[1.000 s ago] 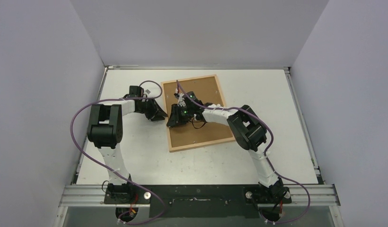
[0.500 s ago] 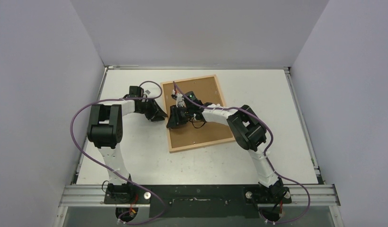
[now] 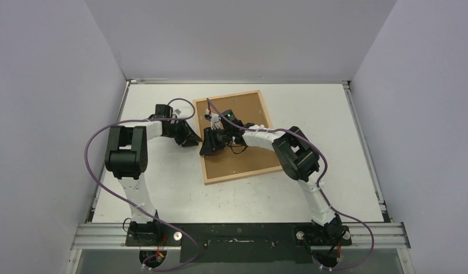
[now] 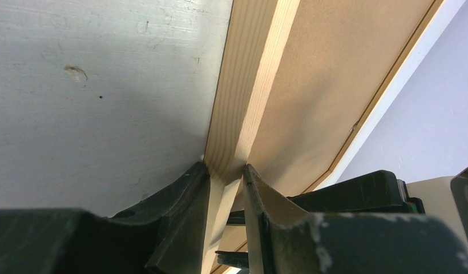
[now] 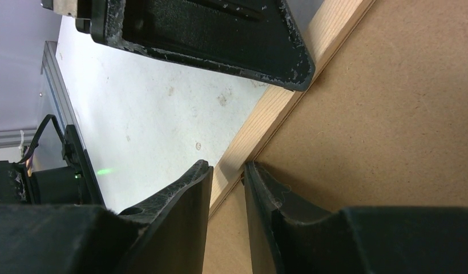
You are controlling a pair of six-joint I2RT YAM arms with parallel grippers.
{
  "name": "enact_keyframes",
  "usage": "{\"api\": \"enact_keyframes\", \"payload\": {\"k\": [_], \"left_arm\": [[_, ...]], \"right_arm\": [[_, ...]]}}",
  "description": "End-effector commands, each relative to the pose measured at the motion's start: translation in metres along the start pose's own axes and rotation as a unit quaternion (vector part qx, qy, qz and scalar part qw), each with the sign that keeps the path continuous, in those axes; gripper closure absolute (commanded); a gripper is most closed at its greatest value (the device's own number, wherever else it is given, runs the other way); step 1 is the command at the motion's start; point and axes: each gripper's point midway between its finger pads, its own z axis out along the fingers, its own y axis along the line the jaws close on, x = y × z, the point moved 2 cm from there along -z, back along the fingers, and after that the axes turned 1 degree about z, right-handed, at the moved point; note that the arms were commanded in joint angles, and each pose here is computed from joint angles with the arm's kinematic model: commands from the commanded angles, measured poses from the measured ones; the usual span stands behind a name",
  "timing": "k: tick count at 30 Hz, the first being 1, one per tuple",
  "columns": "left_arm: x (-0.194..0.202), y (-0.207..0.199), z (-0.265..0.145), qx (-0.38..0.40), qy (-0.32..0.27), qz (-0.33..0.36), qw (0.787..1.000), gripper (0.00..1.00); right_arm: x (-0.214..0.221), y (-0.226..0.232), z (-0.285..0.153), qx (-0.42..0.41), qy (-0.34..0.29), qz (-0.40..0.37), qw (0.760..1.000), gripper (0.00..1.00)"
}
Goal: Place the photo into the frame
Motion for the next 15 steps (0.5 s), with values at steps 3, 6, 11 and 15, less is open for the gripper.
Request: {"api": "enact_keyframes", "payload": {"k": [3, 6, 11, 15], "left_arm": [[0.0, 0.002, 0.001, 0.004, -0.001, 0.002, 1.0, 0.74], [-0.001, 0.002, 0.001, 0.004, -0.002, 0.002, 1.0, 0.74], [-0.003, 0.001, 0.001, 0.005, -0.003, 0.002, 1.0, 0.74], [-0.003, 0.001, 0.002, 0.005, -0.003, 0.001, 1.0, 0.74]], "right_arm": [[0.039, 0.004, 0.005, -0.023, 0.059, 0.01, 0.998, 0.7], [0.039, 0.008, 0.001, -0.03, 0.057, 0.01, 0.998, 0.7], [0.027, 0.011, -0.009, -0.034, 0.041, 0.014, 0.998, 0.7], [0.017, 0.012, -0.011, -0.037, 0.031, 0.016, 0.999, 0.7]]}}
